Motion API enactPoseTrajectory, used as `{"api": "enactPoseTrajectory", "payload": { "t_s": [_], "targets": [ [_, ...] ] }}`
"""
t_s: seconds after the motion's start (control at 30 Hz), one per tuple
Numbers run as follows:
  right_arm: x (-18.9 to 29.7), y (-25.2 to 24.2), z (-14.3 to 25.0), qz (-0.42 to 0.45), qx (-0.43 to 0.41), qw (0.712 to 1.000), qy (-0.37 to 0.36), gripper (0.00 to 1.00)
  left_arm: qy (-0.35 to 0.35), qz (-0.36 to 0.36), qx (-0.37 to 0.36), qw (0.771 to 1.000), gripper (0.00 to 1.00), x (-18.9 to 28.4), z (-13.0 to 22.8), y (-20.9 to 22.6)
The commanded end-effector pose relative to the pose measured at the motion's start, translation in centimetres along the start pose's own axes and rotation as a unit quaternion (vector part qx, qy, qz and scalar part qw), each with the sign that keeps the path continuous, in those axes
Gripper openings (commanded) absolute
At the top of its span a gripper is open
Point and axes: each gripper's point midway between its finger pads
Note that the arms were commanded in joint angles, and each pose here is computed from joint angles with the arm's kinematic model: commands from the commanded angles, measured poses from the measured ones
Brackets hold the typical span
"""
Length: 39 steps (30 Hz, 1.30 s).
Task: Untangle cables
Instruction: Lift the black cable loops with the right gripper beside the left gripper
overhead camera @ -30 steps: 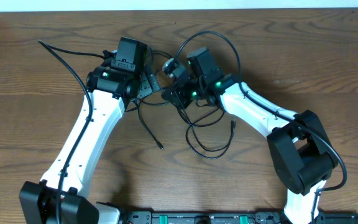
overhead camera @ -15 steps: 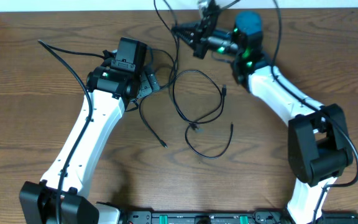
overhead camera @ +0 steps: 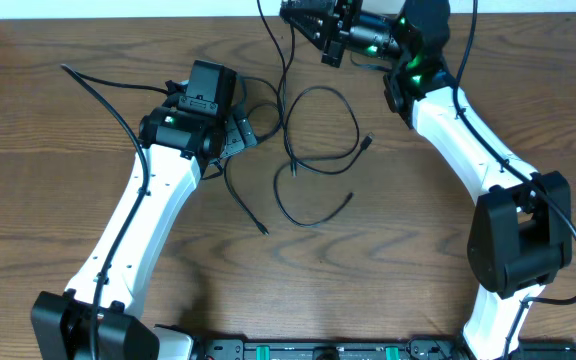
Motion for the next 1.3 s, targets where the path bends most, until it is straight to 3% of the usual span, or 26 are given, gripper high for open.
{"api": "enactPoseTrajectory", "payload": {
  "t_s": [0.0, 0.1, 0.27, 0.4, 0.5, 0.7, 0.93, 1.07, 1.13, 1.27],
  "targets": [
    [-1.0, 0.9, 1.7, -0.01, 0.07, 0.997, 0.04, 0.01, -0.007, 0.004, 0.01, 1.0, 1.0, 0.6, -0.4, 0.1],
    [-1.6, 2.0, 5.6, -0.028, 0.088, 0.991, 0.097, 0.01, -0.007, 0.004, 0.01, 1.0, 1.0, 0.6, -0.4, 0.1],
    [-2.6, 4.7, 8.6, -0.069, 0.064, 0.986, 0.136, 0.01, -0.007, 0.004, 0.01, 1.0, 1.0, 0.6, -0.4, 0.1],
    [-1.7, 2.0, 13.5, 0.029, 0.1, 0.964, 0.245, 0.01, -0.007, 0.004, 0.01, 1.0, 1.0, 0.6, -0.4, 0.1],
    [-1.7, 3.3, 15.5, 0.017, 0.102, 0.954, 0.283, 0.01, -0.007, 0.004, 0.01, 1.0, 1.0, 0.6, -0.4, 0.1],
    [-2.4, 6.0, 19.1, -0.03, 0.092, 0.945, 0.313, 0.01, -0.007, 0.004, 0.01, 1.0, 1.0, 0.6, -0.4, 0.1],
    [-2.9, 6.7, 27.2, -0.052, 0.051, 0.93, 0.36, 0.01, -0.007, 0.004, 0.01, 1.0, 1.0, 0.6, -0.4, 0.1],
    [-2.5, 6.8, 28.7, -0.053, 0.033, 0.925, 0.374, 0.01, -0.007, 0.004, 0.01, 1.0, 1.0, 0.6, -0.4, 0.1],
    [-2.4, 6.8, 28.7, -0.053, 0.031, 0.925, 0.375, 0.06, -0.007, 0.004, 0.01, 1.0, 1.0, 0.6, -0.4, 0.1],
    [-2.4, 5.3, 26.2, -0.022, 0.015, 0.935, 0.355, 0.45, -0.007, 0.004, 0.01, 1.0, 1.0, 0.6, -0.4, 0.1]
  ]
}}
Point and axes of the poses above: each gripper's point midway between its finger pads, its own x axis back along the fingers, its own y axis along the line the jaws close on, z = x × y, and after that the axes turned 12 degrees about x, right-handed
